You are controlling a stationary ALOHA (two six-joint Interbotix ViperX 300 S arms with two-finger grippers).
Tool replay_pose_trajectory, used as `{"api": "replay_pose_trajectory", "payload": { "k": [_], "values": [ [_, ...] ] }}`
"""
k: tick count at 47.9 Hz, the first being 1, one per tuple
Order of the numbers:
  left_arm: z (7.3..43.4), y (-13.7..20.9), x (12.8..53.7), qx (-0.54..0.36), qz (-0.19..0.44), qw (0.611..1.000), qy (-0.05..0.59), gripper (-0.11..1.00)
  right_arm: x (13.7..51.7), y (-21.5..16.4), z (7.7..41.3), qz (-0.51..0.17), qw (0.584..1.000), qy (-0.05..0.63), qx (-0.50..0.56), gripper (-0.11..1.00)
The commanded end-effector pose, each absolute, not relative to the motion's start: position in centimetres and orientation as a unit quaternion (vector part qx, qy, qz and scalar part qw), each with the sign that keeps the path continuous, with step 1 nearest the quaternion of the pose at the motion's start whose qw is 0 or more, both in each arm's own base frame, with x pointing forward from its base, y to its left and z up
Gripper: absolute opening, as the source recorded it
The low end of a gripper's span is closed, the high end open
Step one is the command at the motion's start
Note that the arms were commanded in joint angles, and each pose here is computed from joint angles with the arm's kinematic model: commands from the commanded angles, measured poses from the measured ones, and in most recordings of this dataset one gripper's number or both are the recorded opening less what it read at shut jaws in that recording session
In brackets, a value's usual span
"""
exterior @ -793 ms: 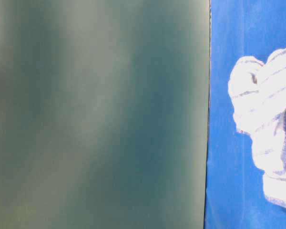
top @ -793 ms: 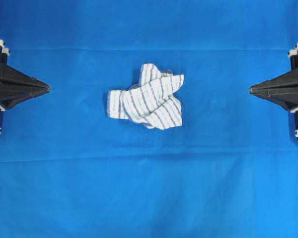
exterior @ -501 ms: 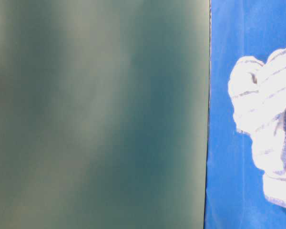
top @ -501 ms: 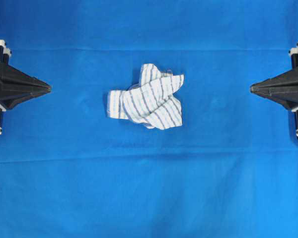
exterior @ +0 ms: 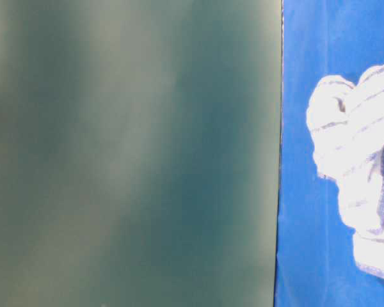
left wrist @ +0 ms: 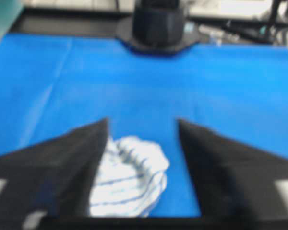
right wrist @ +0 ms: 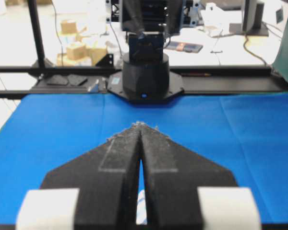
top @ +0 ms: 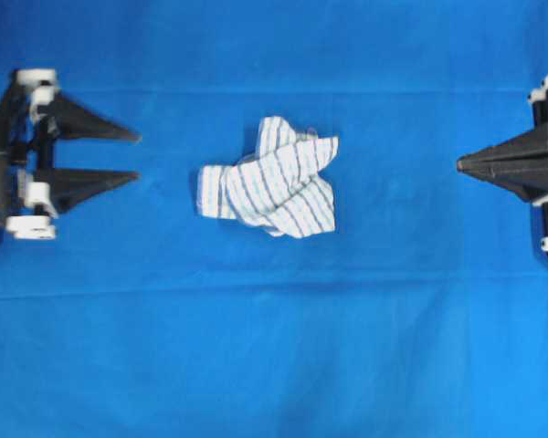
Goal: Hand over the towel.
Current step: 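Grasp the white striped towel with the left gripper and lift it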
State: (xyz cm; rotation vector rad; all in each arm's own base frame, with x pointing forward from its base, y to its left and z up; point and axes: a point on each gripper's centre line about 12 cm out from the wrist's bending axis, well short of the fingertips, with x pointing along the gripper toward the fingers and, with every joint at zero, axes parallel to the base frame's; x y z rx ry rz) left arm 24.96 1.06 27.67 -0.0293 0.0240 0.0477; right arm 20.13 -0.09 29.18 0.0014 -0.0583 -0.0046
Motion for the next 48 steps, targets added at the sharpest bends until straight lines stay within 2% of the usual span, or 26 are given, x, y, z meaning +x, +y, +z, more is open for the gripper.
{"api": "replay_pose_trajectory", "payload": {
  "k": [1, 4, 7, 13, 20, 26, 34, 48],
  "values": [
    [27.9, 1.4, 26.7, -0.016, 0.029, 0.999, 0.029, 0.67, 20.5, -0.1, 30.1, -0.003, 0.999, -0.036, 0.003, 0.00],
    [27.1, 1.8, 27.5, -0.018, 0.036, 0.998, 0.052, 0.82, 20.6, -0.1, 30.0, -0.003, 0.999, -0.034, 0.002, 0.00],
    [26.3, 2.4, 28.4, -0.021, 0.045, 0.996, 0.080, 0.91, 20.7, -0.1, 29.8, -0.003, 1.000, -0.031, 0.002, 0.00],
    [24.4, 3.6, 30.2, -0.036, 0.064, 0.987, 0.146, 0.91, 20.8, -0.1, 29.7, -0.003, 1.000, -0.026, 0.003, 0.00],
    [20.8, 4.3, 32.5, -0.044, 0.072, 0.970, 0.230, 0.91, 21.1, -0.1, 29.3, -0.003, 1.000, -0.018, 0.002, 0.00],
    [17.6, 4.6, 34.4, -0.047, 0.073, 0.957, 0.278, 0.92, 21.4, -0.1, 28.9, -0.003, 1.000, -0.008, 0.003, 0.00],
    [14.3, 5.0, 36.7, -0.050, 0.075, 0.943, 0.320, 0.92, 21.8, -0.1, 28.5, -0.003, 1.000, 0.002, 0.002, 0.00],
    [10.0, 6.0, 37.8, -0.057, 0.085, 0.924, 0.368, 0.92, 22.2, -0.1, 27.8, -0.004, 1.000, 0.015, 0.008, 0.00]
  ]
}}
